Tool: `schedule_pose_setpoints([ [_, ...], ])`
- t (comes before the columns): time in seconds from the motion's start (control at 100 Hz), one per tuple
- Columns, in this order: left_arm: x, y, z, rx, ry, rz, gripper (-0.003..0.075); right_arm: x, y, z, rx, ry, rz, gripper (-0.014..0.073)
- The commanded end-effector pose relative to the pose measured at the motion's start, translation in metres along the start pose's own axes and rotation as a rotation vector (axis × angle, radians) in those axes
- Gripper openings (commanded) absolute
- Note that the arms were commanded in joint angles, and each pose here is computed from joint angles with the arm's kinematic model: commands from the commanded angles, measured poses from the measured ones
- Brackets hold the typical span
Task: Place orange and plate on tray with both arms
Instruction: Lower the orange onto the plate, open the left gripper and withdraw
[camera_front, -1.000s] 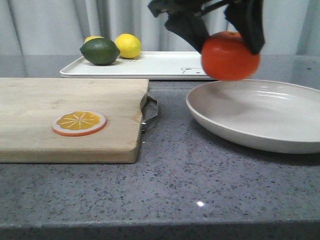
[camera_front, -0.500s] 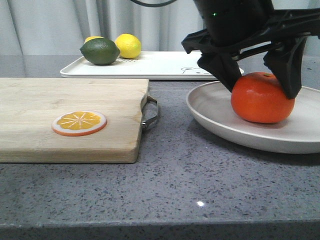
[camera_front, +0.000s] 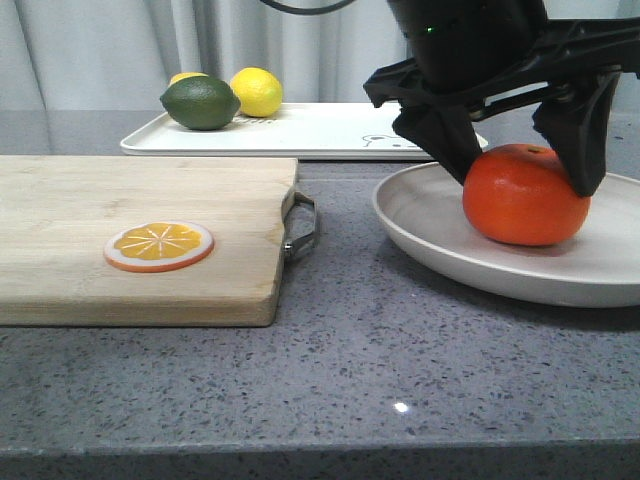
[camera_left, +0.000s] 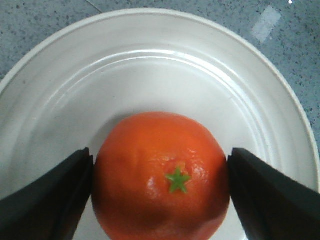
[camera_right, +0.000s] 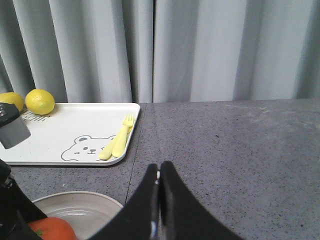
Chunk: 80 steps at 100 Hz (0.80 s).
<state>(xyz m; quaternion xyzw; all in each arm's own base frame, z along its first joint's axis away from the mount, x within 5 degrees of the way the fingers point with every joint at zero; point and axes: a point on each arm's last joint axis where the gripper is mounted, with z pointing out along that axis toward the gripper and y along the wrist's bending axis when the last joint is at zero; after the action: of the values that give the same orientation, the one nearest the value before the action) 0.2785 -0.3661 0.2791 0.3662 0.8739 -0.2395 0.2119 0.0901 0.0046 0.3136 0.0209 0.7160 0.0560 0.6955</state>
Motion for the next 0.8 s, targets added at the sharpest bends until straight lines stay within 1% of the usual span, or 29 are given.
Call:
schedule_pose_setpoints([
  [0.0, -0.0159, -0.0126, -0.0325, 0.033, -0.115, 0.007, 0.0507, -0.0186, 0.0025, -0.0003, -0.016, -0.101, -0.010, -0.0059],
  [0.25, -0.0167, -0.0089, -0.0346, 0.031, -0.108, -0.003, 0.0508, -0.0186, 0.0025, -0.0003, -0.016, -0.101, -0.010, -0.0059],
  [0.48, -0.0208, -0.0112, -0.0404, 0.036, -0.117, 0.003, 0.0510, -0.0186, 0.0025, -0.0003, -0.016, -0.101, -0.010, -0.0059],
  [0.55, -0.0221, -0.0117, -0.0418, 0.037, -0.123, 0.005, 0.0536, -0.0186, 0.0025, -0.0003, -0.016, -0.101, -0.010, -0.0059],
  [0.7, -0.0224, -0.0119, -0.0423, 0.038, -0.123, 0.005, 0.0625, -0.0186, 0.0025, -0.0003, -0.016, -0.101, -0.010, -0.0059],
  [0.79, -0.0222, -0.0119, -0.0424, 0.038, -0.120, 0.006, 0.0643, -0.0186, 0.0025, -0.0003, -0.016, -0.101, -0.010, -0.0059],
])
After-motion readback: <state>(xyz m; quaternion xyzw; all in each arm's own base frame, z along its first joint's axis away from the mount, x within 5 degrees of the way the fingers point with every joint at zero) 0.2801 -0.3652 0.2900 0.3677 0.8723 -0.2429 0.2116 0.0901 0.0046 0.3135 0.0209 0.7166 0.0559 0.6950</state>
